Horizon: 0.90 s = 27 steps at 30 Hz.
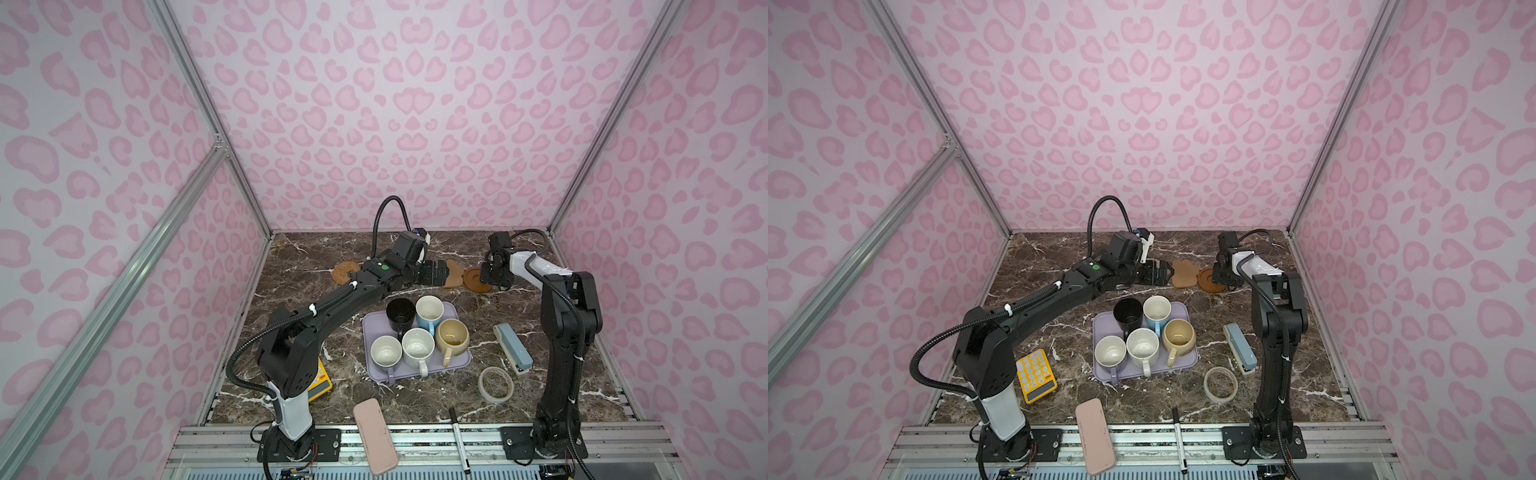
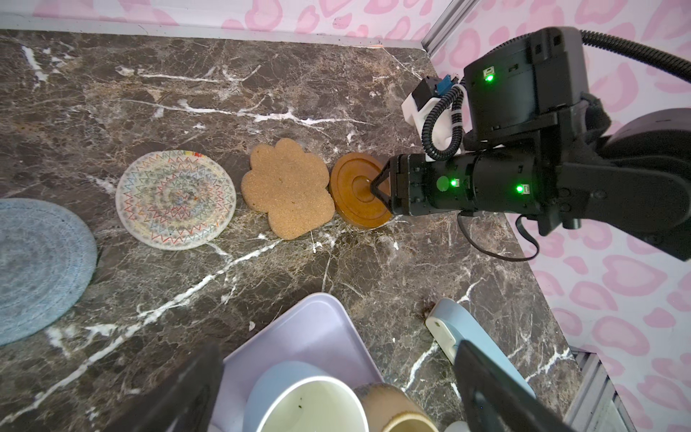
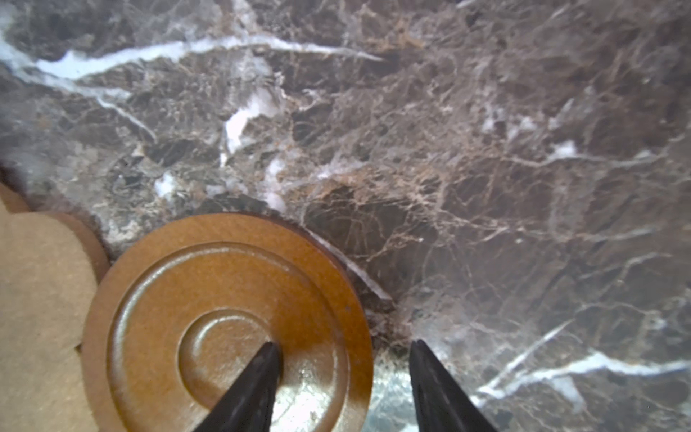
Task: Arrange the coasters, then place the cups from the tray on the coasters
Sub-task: 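Move right gripper over the brown wooden saucer while left gripper shifts beside it, then draw both grippers back from the coaster row toward the lilac tray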
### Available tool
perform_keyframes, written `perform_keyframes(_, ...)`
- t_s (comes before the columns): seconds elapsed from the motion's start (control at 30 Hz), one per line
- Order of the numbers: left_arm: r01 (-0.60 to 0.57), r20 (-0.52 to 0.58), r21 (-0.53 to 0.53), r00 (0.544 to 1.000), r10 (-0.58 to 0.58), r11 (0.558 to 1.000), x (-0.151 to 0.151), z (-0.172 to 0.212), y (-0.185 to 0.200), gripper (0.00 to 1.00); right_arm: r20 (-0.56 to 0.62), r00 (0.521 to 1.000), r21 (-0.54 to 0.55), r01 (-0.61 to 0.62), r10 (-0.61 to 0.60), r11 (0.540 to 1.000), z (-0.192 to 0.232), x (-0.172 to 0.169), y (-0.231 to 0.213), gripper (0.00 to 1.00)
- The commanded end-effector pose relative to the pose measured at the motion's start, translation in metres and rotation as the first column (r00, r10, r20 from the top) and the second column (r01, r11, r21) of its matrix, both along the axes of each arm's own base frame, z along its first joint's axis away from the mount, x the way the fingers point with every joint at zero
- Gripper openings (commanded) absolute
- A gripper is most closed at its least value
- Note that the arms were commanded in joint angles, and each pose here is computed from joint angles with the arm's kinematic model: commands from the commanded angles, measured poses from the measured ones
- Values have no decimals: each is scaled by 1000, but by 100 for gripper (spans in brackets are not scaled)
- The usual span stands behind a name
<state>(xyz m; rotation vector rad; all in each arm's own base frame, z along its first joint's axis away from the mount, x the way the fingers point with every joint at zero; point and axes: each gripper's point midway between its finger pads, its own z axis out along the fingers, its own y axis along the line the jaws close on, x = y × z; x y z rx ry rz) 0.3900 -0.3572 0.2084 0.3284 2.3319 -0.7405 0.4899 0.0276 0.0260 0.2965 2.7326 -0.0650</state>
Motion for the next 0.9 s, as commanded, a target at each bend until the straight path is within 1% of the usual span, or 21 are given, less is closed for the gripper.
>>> perform_keyframes(0.0,-12,24,7,1000,12,1000,2,4,3,98,-43,999,-34,17,-19,999,-8,-7,-11,56)
perform_keyframes(0.17,-19,22,12,1000,18,1000,3,2,4,98,-40,999,-43,30,-32,999,-10,0,-15,51)
perform_keyframes(0.3,-18,22,13,1000,17,1000,3,2,4,98,-49,998,-50,37,-39,998,-13,6,-17,51)
perform_keyframes(0.5,-28,30,20,999,27,999,2,4,8,98,-21,998,-54,59,-60,997,-7,20,-21,49)
perform_keyframes(0.73,-33,32,17,999,33,999,-1,4,12,98,-17,999,-42,48,-49,998,-5,26,-17,49)
perform_keyframes(0.77,-36,33,15,999,36,999,-1,5,13,98,-10,999,-39,42,-43,998,-3,27,-15,50)
perform_keyframes(0.87,-49,31,-13,998,50,999,-1,10,13,98,22,999,-44,24,-23,999,8,31,-8,60)
